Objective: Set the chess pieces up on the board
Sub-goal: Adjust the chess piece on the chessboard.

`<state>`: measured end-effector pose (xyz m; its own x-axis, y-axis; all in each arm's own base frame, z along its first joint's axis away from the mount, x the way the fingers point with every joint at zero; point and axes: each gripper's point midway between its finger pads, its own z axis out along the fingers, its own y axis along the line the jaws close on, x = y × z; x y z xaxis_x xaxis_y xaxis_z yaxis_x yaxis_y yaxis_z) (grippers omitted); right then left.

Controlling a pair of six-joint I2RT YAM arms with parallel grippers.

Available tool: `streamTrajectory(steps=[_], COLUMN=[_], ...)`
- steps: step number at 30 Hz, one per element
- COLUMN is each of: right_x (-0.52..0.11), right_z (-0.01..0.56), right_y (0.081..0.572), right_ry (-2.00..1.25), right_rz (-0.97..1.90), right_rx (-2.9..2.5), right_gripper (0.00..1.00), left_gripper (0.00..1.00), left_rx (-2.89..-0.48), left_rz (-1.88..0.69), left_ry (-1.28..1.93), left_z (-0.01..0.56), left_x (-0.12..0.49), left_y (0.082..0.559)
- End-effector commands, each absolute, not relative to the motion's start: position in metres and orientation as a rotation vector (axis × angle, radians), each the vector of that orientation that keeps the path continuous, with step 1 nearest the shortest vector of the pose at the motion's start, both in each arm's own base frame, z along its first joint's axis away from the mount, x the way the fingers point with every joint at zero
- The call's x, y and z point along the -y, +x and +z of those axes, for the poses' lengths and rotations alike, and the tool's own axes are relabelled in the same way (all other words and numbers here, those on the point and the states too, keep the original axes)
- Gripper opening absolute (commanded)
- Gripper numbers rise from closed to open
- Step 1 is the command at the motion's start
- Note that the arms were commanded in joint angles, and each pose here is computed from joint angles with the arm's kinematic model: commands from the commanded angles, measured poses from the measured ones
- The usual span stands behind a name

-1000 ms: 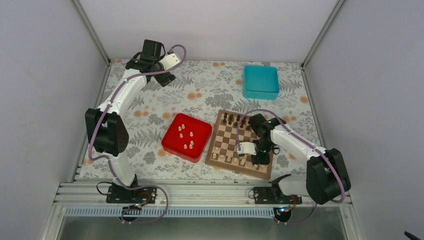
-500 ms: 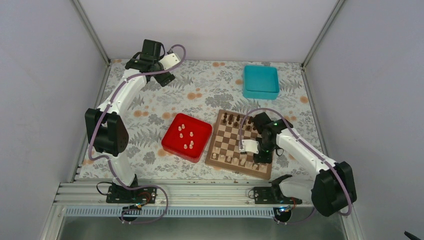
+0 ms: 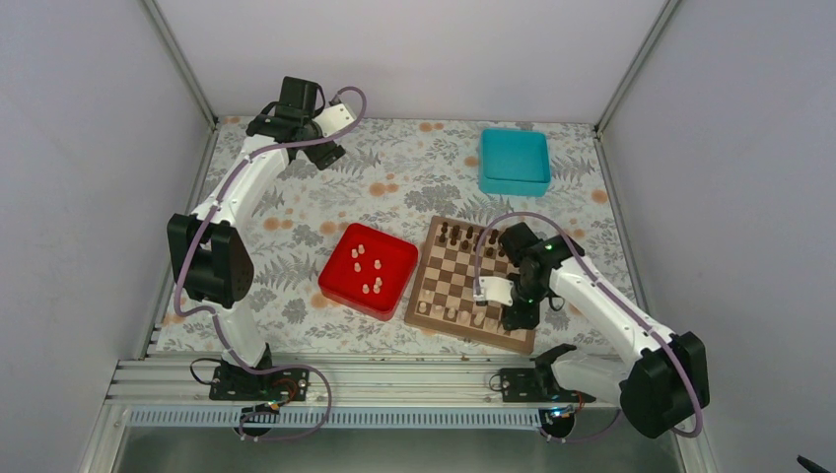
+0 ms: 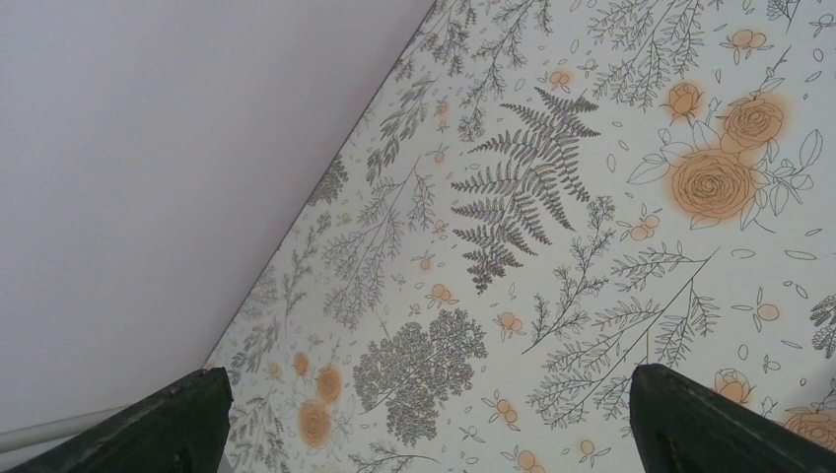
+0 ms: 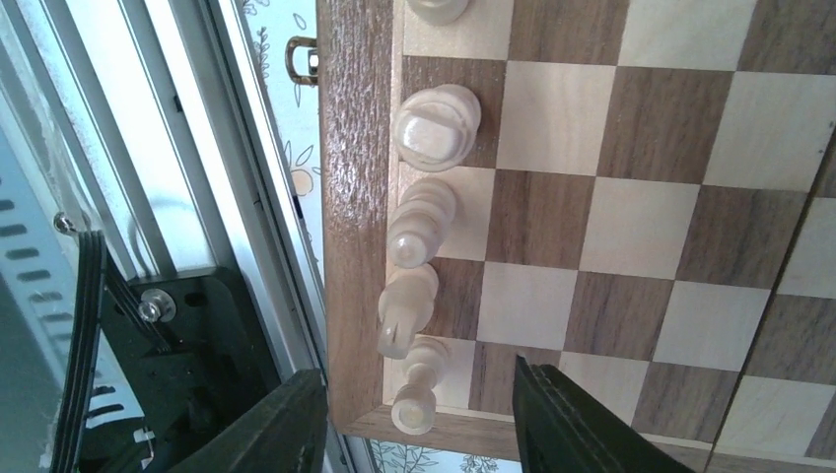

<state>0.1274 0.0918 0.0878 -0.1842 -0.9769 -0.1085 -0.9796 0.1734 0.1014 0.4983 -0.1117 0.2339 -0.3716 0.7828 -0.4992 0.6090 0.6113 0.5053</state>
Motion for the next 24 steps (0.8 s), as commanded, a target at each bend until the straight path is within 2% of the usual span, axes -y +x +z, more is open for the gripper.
streamTrajectory(steps=[1,6,15,24], right_x=[-0.096,-0.097,-0.093,-0.094], right_z=[0.089,0.084,0.073,0.069], right_y=[0.116,0.112,0.122,0.127], right_ry=[-2.001,-2.039,-2.011,-2.003], right_rz=[0.268,0.265,0.181,0.164], right_rx=[-2.403,-2.418,-2.476,-2.506], right_gripper=[0.53,0.57,0.49,0.48], left_gripper=[1.0,1.0,1.0,1.0], left_rx=[-2.096,-2.106,-2.103,-2.102], left_rz=[0.321,0.327,0.326,0.318], left_ry=[1.05,1.051,1.054,1.056], left_z=[0.249,0.246,0.244,0.244], left_x=[0.106,0.105,0.105,0.105], left_y=[0.499,0.499,0.498,0.496])
